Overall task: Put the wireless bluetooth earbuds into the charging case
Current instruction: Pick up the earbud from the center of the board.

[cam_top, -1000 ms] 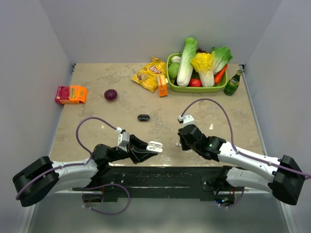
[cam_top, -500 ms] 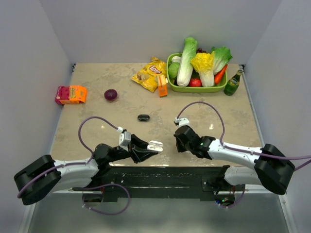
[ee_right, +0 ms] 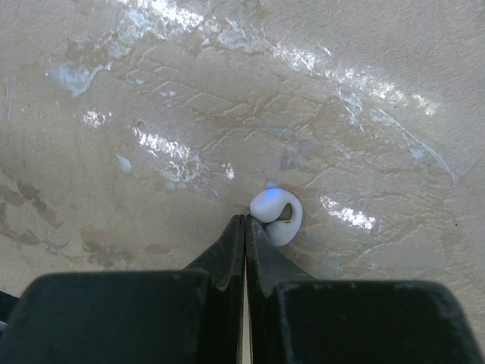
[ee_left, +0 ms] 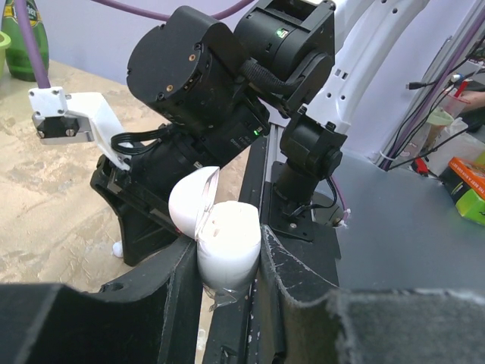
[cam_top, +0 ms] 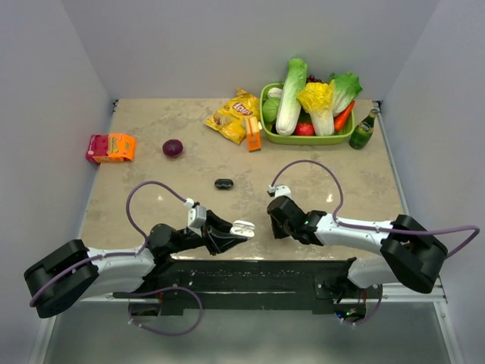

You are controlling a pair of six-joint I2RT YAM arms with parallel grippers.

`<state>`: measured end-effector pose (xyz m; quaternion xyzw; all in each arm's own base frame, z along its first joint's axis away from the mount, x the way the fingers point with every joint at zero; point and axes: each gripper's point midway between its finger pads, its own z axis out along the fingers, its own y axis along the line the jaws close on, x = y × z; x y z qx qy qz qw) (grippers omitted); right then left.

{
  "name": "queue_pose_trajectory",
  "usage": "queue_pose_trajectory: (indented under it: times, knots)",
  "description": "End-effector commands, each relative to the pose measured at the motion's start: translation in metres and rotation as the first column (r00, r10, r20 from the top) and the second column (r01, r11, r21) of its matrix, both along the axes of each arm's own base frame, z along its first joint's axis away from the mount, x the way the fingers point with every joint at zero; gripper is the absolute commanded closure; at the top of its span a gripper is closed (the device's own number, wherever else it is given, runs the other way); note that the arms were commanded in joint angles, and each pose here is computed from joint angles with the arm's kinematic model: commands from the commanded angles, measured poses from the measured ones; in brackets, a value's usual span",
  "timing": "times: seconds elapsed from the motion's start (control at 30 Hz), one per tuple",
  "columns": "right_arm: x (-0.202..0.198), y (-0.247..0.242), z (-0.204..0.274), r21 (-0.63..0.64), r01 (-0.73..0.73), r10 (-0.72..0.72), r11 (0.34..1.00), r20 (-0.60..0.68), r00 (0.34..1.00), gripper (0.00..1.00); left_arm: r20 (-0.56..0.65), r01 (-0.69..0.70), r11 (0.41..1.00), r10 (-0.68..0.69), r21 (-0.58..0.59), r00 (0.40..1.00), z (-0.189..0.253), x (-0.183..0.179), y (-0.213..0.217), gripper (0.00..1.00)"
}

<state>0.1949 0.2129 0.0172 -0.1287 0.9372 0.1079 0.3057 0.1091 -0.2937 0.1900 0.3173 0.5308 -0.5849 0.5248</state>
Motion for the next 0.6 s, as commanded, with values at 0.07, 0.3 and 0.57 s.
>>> queue_pose_trajectory:
  times: [0.07, 0.3, 0.57]
  knots:
    - [0.018, 0.005, 0.009, -0.007, 0.049, -0.048, 0.999, 0.047, 0.998, 1.00, 0.041, -0.003, 1.000, 0.003, -0.012, 0.999, -0.012, -0.010, 0.015, 1.00]
    - [0.022, 0.015, 0.017, 0.029, 0.025, -0.026, 0.999, 0.056, 0.998, 1.00, 0.042, -0.007, 1.000, 0.007, -0.011, 0.999, -0.012, -0.010, 0.015, 1.00]
    - [0.016, 0.026, 0.062, 0.158, -0.058, 0.038, 0.986, 0.126, 0.991, 0.77, 0.045, 0.001, 1.000, -0.001, -0.006, 0.999, -0.014, -0.011, 0.014, 1.00]
